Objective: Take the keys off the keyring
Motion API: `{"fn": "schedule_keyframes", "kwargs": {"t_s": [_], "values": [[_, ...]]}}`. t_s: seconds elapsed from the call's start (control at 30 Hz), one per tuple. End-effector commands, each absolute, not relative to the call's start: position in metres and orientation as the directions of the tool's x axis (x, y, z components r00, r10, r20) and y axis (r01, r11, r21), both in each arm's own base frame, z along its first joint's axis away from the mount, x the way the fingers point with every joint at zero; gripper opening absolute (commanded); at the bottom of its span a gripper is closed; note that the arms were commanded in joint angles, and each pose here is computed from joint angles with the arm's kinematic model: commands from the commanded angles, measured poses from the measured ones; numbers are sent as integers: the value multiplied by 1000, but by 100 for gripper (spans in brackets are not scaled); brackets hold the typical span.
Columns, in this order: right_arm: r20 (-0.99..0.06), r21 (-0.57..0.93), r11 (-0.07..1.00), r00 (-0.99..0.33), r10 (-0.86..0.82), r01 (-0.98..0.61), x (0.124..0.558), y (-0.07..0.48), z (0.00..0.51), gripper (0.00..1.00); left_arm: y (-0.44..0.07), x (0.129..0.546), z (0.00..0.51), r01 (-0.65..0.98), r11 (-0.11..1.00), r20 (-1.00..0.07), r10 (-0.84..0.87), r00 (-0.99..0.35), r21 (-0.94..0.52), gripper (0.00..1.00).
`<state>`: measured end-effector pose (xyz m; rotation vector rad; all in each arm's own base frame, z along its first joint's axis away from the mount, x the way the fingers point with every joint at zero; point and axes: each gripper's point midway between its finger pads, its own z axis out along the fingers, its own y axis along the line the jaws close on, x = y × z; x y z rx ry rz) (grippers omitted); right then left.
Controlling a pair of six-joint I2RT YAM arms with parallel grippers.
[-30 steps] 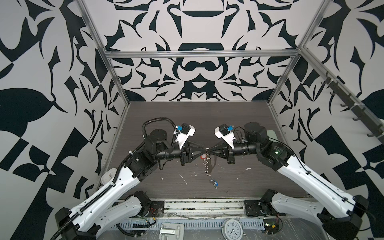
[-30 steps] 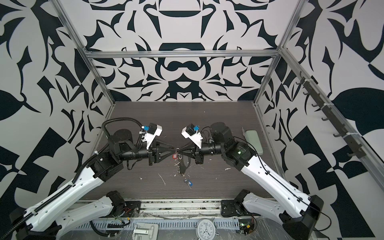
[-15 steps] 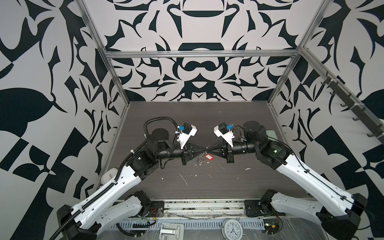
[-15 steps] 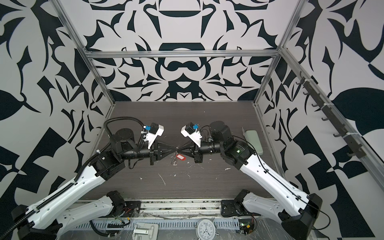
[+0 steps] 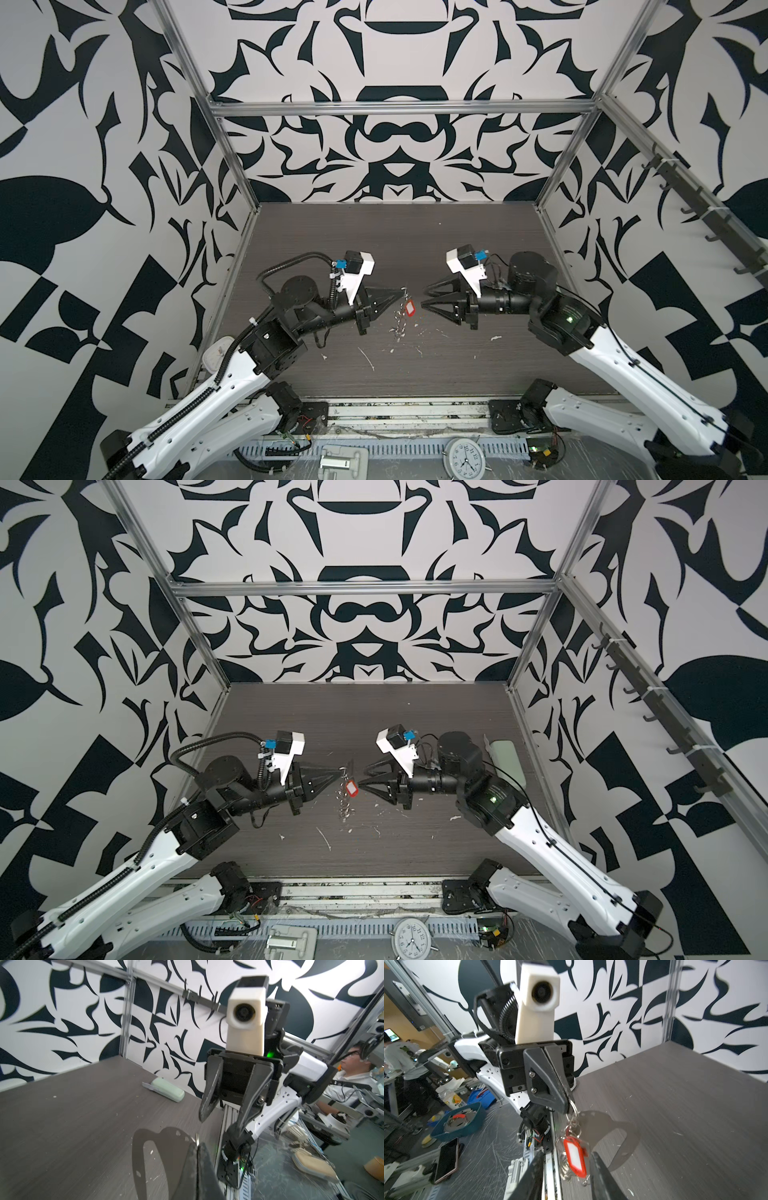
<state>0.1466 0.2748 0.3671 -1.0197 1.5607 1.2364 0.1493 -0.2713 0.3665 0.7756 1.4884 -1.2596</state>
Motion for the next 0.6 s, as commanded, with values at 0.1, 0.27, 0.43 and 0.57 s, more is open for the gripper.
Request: {"fn": "schedule_keyframes", "kwargs": {"t_s": [0.1, 0.27, 0.43, 0.57], "values": [[-966, 237, 227, -205, 158, -944, 158, 264, 402, 42, -255, 155, 405, 912, 277, -925, -317, -210, -302, 0], [-938, 276, 248, -205, 278, -929, 169, 261, 413, 42, -255, 151, 411, 921, 250, -917, -341, -206, -299, 0], [-910, 295, 158, -228, 345, -942, 168, 270, 426, 41, -257, 147, 413, 930, 215, -913, -349, -211, -297, 0], [-902, 289, 67, -248, 353, -955, 160, 283, 434, 40, -260, 144, 413, 937, 190, -913, -347, -216, -294, 0]]}}
